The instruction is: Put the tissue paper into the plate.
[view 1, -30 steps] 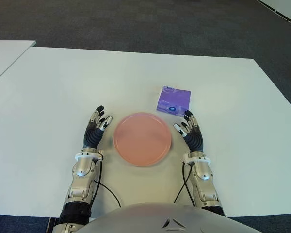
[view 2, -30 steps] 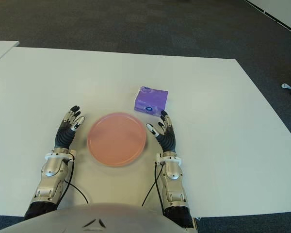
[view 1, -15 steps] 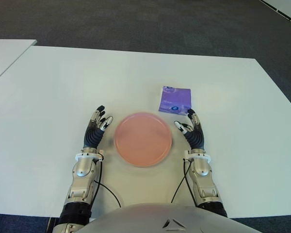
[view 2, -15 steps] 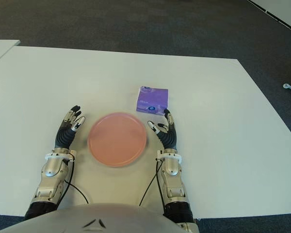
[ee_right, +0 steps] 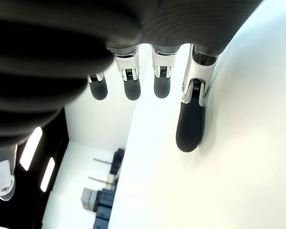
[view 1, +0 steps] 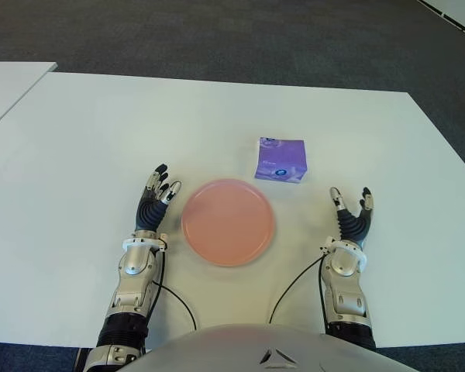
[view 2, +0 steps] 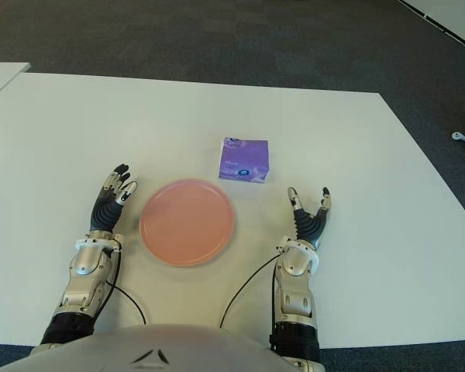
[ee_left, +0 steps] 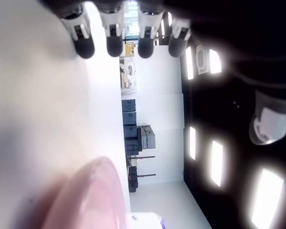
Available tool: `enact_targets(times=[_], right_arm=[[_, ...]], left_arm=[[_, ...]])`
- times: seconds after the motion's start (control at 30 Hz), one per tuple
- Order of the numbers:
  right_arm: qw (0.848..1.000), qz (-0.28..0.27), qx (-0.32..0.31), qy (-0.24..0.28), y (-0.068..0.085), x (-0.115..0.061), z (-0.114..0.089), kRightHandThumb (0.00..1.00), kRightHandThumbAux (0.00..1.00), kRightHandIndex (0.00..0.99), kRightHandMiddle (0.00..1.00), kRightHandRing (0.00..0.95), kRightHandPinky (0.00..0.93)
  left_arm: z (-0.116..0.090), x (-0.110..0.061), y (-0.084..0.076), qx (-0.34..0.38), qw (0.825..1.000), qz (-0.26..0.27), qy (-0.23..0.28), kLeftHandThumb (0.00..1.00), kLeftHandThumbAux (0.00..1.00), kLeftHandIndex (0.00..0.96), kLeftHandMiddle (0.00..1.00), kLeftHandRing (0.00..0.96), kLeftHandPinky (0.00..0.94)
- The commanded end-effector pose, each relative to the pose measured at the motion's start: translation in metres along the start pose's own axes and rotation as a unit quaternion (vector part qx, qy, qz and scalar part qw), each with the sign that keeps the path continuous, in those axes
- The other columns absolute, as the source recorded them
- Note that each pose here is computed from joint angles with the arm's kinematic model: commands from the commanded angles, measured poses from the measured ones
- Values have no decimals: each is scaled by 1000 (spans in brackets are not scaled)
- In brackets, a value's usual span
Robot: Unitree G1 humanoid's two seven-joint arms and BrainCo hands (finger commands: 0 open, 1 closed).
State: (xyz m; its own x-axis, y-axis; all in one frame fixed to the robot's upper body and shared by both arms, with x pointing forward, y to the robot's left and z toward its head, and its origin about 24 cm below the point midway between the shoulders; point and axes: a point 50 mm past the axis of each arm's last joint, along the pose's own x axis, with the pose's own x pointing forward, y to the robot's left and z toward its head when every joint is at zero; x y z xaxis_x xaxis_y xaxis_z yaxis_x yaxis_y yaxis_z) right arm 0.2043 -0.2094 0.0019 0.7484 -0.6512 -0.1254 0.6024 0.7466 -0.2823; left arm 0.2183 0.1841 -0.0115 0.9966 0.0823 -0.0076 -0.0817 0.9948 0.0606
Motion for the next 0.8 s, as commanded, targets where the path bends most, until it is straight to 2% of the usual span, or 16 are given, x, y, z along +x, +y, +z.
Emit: enact_targets(times=[0.03, 0.13, 0.17, 0.2, 0.23, 0.27, 0.33, 0.4, 0.53, 0.7, 0.8], right_arm=[[996, 8, -15, 85, 7, -10, -26, 129, 489, 0, 0, 0, 0], [996, 8, -16, 86, 7, -9, -26, 129, 489, 0, 0, 0, 0], [999, -22, 17, -39, 2, 5, 31, 82, 312, 0, 0, 0, 0], [989, -48, 45, -130, -5, 7, 74, 119, 396, 0, 0, 0, 0], [968, -74, 77, -229, -12, 8, 119, 145, 450, 0, 0, 0, 0], [949, -89, 96, -287, -17, 6, 145, 156, 471, 0, 0, 0, 0], [934, -83, 114, -328, -15, 10, 155, 189, 523, 0, 0, 0, 0], [931, -71, 121, -337, -12, 11, 153, 210, 545, 0, 0, 0, 0], [920, -42, 124, -369, 3, 13, 162, 243, 565, 0, 0, 0, 0], [911, -34, 127, -391, 6, 17, 170, 260, 575, 0, 0, 0, 0], [897, -25, 98, -430, 13, 18, 191, 261, 565, 0, 0, 0, 0]], left_arm=[[-15, -5, 0, -9, 999, 7, 38, 0, 464, 0, 0, 0, 0], [-16, -4, 1, -9, 999, 7, 37, 0, 465, 0, 0, 0, 0], [-16, -4, 1, -9, 999, 7, 36, 0, 464, 0, 0, 0, 0], [-16, -3, 1, -9, 999, 7, 36, 0, 464, 0, 0, 0, 0], [-16, -3, 1, -9, 999, 7, 36, 0, 464, 0, 0, 0, 0], [-16, -3, 1, -9, 999, 7, 36, 0, 463, 0, 0, 0, 0], [-16, -3, 1, -8, 999, 7, 36, 0, 460, 0, 0, 0, 0], [-16, -2, 1, -7, 999, 7, 36, 0, 458, 0, 0, 0, 0], [-17, -2, 2, -5, 999, 9, 34, 0, 455, 0, 0, 0, 0], [-17, -1, 2, -4, 999, 10, 32, 0, 453, 0, 0, 0, 0], [-17, -1, 2, -5, 999, 12, 31, 0, 453, 0, 0, 0, 0]])
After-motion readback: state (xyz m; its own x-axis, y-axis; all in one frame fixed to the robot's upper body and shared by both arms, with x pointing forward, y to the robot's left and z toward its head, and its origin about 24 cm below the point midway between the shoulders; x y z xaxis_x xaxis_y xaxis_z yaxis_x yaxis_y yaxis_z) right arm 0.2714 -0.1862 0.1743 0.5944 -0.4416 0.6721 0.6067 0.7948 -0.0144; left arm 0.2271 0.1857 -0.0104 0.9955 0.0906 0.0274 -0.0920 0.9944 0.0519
